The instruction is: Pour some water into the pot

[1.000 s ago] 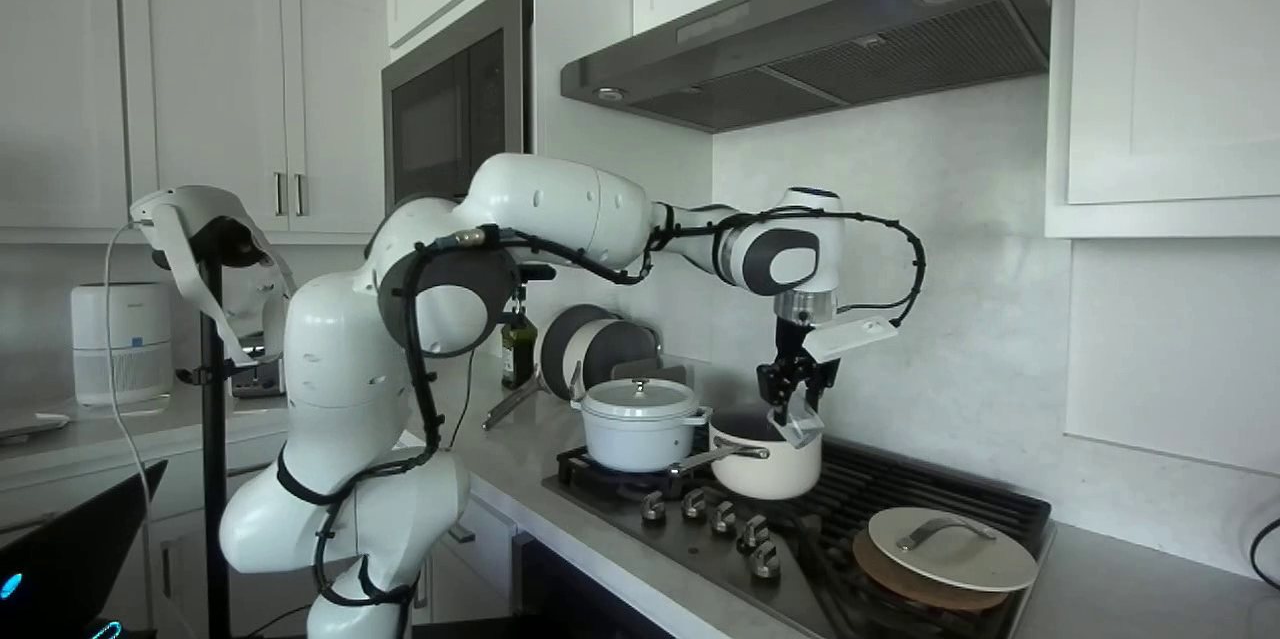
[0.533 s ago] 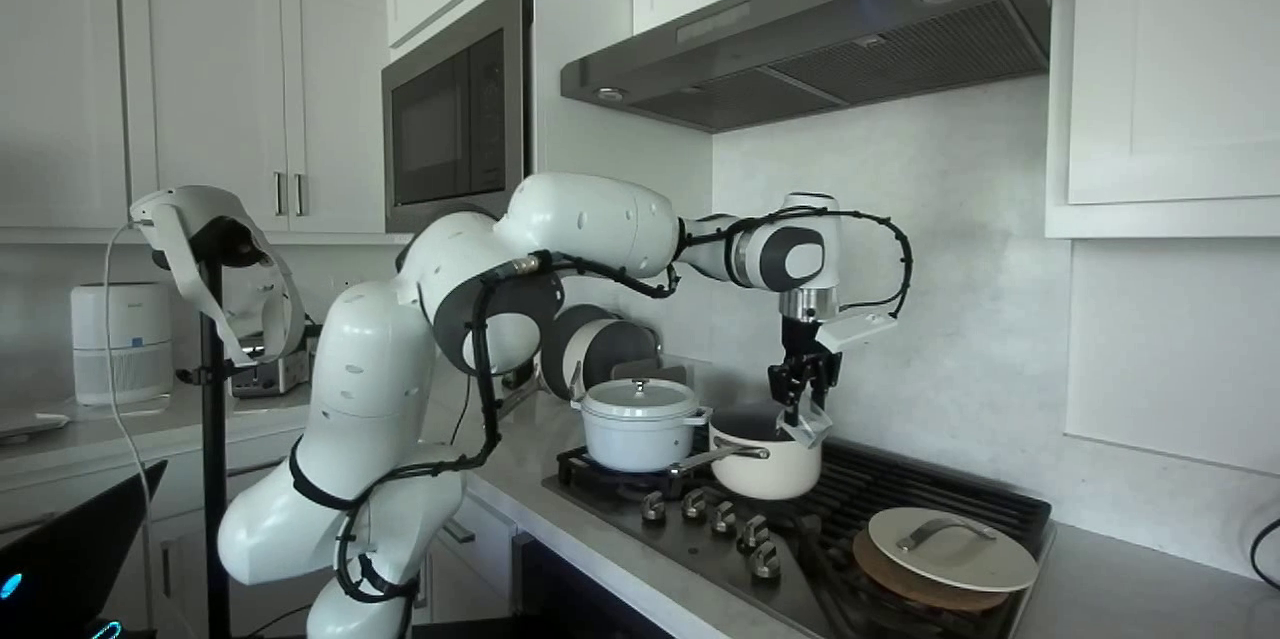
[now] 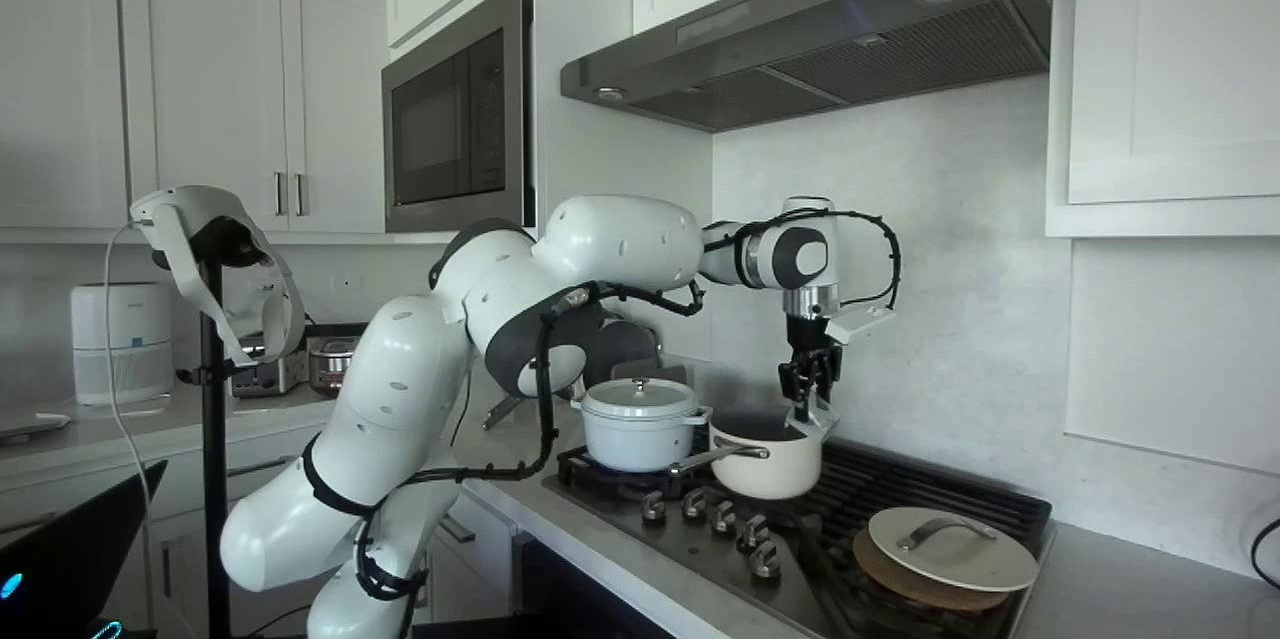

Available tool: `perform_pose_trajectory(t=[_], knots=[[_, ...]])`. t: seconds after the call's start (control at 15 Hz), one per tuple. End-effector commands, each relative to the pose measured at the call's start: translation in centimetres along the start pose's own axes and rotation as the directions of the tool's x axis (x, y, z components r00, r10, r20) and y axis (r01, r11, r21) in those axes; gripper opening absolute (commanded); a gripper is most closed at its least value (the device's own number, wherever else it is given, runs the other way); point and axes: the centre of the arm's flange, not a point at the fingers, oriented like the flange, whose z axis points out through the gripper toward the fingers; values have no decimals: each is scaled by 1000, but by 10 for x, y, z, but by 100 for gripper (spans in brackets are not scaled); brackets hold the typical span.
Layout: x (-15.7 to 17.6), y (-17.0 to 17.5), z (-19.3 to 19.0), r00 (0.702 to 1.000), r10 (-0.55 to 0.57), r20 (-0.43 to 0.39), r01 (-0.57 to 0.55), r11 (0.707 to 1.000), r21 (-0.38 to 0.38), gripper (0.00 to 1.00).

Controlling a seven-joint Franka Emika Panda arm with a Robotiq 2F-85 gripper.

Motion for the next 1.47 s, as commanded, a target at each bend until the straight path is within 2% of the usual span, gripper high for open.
perform_pose_trajectory(t=[0.0,0.33,1.07,1.4], knots=[[8,24,-3,996,-36,87,37,999,-11,35],[22,27,-4,977,-95,191,99,995,-12,35],[72,22,-25,940,-168,298,184,983,-26,35],[94,8,-34,906,-194,377,222,974,-33,35]])
